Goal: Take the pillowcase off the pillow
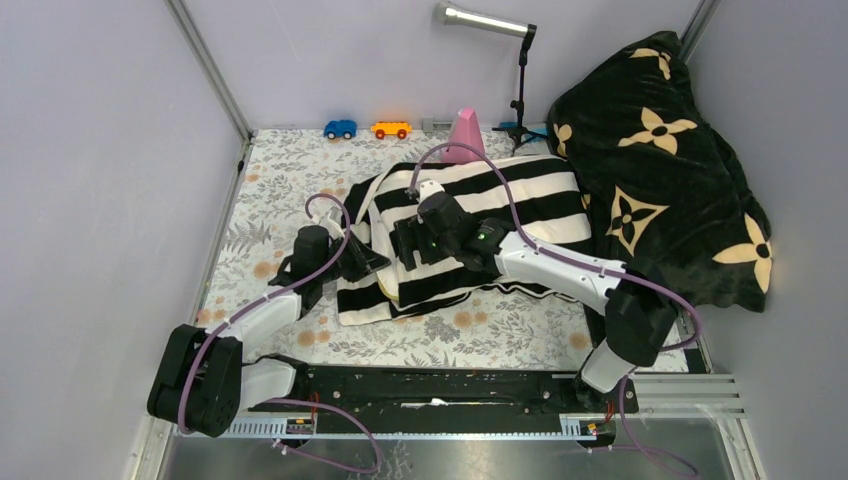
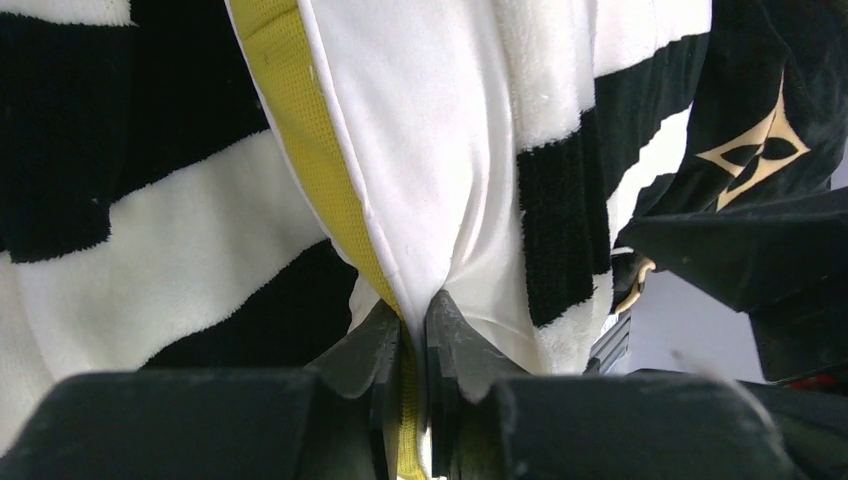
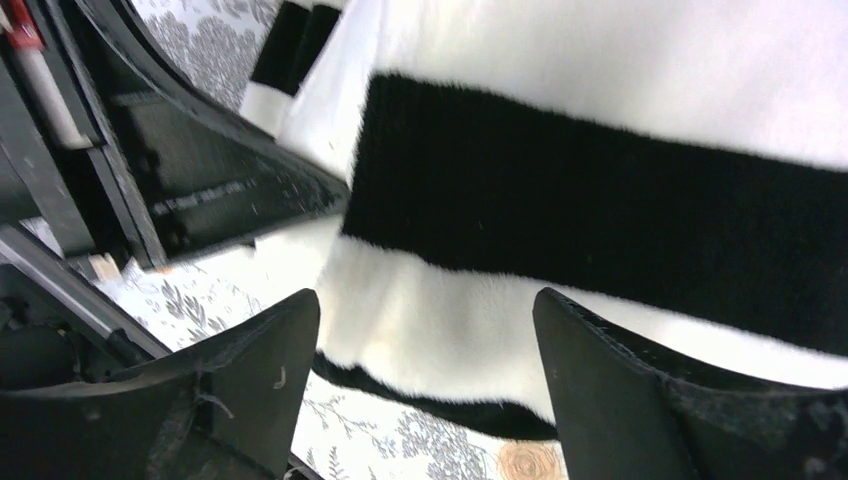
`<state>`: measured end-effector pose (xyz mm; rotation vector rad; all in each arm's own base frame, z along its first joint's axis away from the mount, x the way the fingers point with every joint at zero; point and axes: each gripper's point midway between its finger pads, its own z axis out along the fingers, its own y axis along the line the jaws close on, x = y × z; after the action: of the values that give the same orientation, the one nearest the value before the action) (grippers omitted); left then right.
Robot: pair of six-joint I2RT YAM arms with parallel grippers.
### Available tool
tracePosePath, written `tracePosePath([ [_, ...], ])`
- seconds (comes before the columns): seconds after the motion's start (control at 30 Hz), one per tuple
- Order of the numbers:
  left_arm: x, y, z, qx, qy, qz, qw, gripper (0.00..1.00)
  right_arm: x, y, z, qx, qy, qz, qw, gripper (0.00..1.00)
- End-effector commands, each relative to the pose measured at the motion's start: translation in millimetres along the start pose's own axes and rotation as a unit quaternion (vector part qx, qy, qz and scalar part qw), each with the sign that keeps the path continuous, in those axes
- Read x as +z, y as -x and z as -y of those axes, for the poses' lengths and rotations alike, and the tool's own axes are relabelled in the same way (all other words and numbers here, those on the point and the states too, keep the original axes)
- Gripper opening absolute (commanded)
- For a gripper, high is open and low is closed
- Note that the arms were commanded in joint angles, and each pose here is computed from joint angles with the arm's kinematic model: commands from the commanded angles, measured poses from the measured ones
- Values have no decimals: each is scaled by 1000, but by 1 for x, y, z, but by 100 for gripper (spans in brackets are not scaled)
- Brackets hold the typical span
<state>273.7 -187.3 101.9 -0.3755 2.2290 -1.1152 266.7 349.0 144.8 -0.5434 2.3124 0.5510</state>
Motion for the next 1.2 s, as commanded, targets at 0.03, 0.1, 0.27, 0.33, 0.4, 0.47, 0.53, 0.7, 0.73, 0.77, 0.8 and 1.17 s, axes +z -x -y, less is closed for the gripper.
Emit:
tracePosePath([
  [0.03,-7,15,31,34,-46,24,998,1,8,20,-7,-11,-12,2,1000,76],
  [0.1,-10,15,35,40,-53,27,997,1,9,17,-4,-11,-16,2,1000,74],
  [0.27,-16,13,48,57,-73,23,995,1,10,14,-5,-13,-13,-2,1000,74],
  [0.33,-18,13,54,64,-80,23,994,1,12,11,-5,-19,-11,-11,1000,74],
  [0.4,-19,13,58,67,-82,24,994,1,13,9,-2,-27,-22,-23,999,72],
  [0.47,-21,15,60,70,-83,26,994,0,13,7,6,-33,-45,-29,998,65],
  [0.53,-23,16,59,71,-73,30,994,0,10,5,20,-38,-77,-26,996,55],
  [0.7,-38,34,49,86,-3,68,994,0,-4,-1,64,-47,-172,-12,984,40],
  [0.73,-43,39,48,90,13,79,993,0,-6,-3,75,-44,-188,-13,981,38],
  [0.77,-49,43,47,93,26,88,991,0,-7,-6,86,-38,-202,-17,979,35],
  [0.8,-56,48,50,97,32,99,990,0,-8,-11,97,-29,-211,-23,977,34],
  [1.17,-106,73,85,129,23,174,976,0,-34,-18,146,33,-226,-12,974,46],
])
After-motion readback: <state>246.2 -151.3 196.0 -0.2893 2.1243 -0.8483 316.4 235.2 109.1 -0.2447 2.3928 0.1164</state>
